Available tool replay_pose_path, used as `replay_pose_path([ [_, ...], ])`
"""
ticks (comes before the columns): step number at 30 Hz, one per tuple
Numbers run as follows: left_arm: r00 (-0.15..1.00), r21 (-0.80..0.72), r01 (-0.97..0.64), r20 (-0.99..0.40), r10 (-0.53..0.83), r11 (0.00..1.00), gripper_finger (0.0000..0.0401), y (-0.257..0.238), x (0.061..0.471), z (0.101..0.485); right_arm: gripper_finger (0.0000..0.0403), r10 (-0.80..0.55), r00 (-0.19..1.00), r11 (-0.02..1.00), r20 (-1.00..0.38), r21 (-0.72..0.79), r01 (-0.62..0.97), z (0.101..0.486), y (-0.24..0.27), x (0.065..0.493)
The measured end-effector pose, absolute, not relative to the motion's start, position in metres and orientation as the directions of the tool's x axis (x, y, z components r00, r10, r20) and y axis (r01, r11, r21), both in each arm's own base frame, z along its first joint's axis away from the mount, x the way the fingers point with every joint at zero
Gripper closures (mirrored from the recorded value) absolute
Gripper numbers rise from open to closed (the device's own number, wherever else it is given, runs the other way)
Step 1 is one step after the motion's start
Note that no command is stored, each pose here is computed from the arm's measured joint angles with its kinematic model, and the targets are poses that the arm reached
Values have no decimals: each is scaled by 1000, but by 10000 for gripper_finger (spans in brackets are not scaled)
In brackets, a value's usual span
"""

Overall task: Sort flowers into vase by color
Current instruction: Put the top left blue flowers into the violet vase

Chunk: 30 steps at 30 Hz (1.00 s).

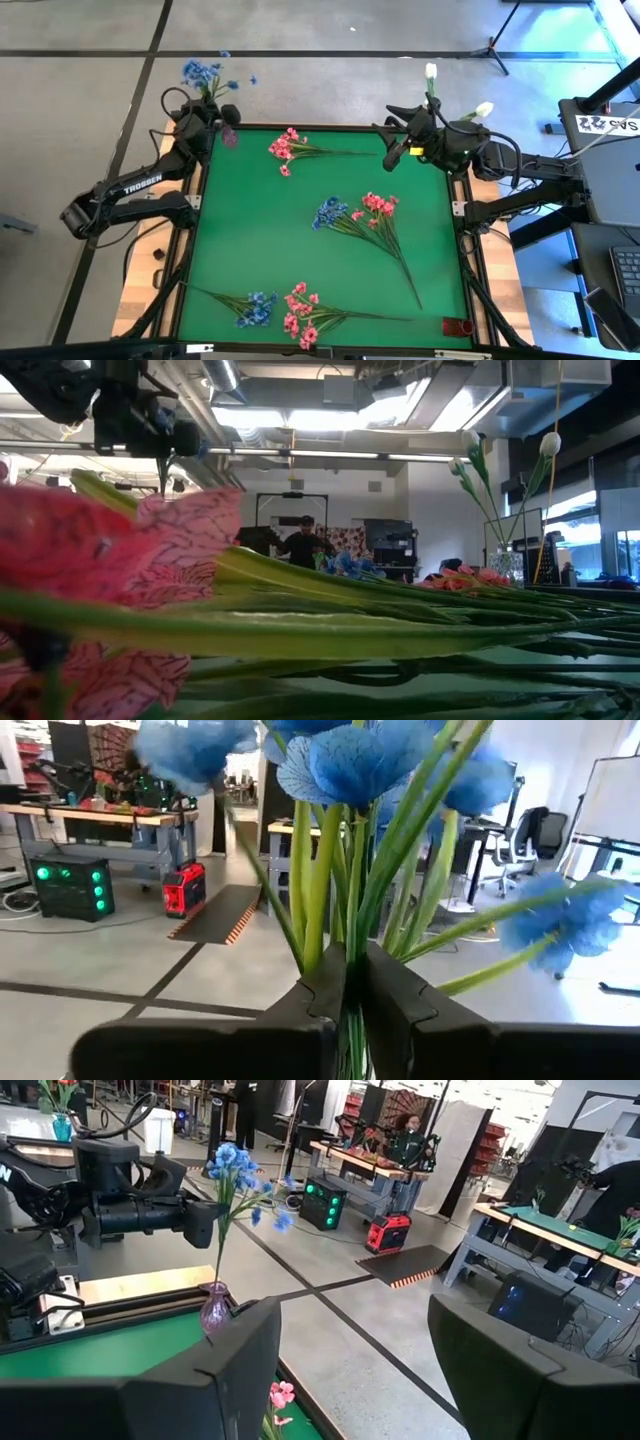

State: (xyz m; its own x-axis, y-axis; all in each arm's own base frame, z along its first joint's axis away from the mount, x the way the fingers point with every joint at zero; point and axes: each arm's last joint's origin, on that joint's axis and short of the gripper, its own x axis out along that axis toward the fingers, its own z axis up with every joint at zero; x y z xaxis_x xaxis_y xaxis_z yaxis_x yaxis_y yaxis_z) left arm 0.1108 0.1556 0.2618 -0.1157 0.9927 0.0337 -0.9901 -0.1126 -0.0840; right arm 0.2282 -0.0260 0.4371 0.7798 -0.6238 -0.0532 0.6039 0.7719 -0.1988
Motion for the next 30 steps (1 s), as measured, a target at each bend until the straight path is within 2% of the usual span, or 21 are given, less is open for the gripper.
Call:
replay_pose_path([
  [12,-141,-35,-989,-48,989,-142,327,156,110,251,150,-624,780,772,-53,-199,604,437,-26,228],
  [21,-137,-22,-990,-155,978,-142,324,153,109,237,150,-624,780,773,-51,-190,606,437,-26,228],
  [25,-95,-48,-993,-202,975,-106,324,151,108,238,150,-625,779,774,-45,-166,611,438,-26,228],
  [30,-94,-44,-993,-278,956,-111,319,152,105,242,150,-625,779,777,-45,-135,615,438,-26,228],
])
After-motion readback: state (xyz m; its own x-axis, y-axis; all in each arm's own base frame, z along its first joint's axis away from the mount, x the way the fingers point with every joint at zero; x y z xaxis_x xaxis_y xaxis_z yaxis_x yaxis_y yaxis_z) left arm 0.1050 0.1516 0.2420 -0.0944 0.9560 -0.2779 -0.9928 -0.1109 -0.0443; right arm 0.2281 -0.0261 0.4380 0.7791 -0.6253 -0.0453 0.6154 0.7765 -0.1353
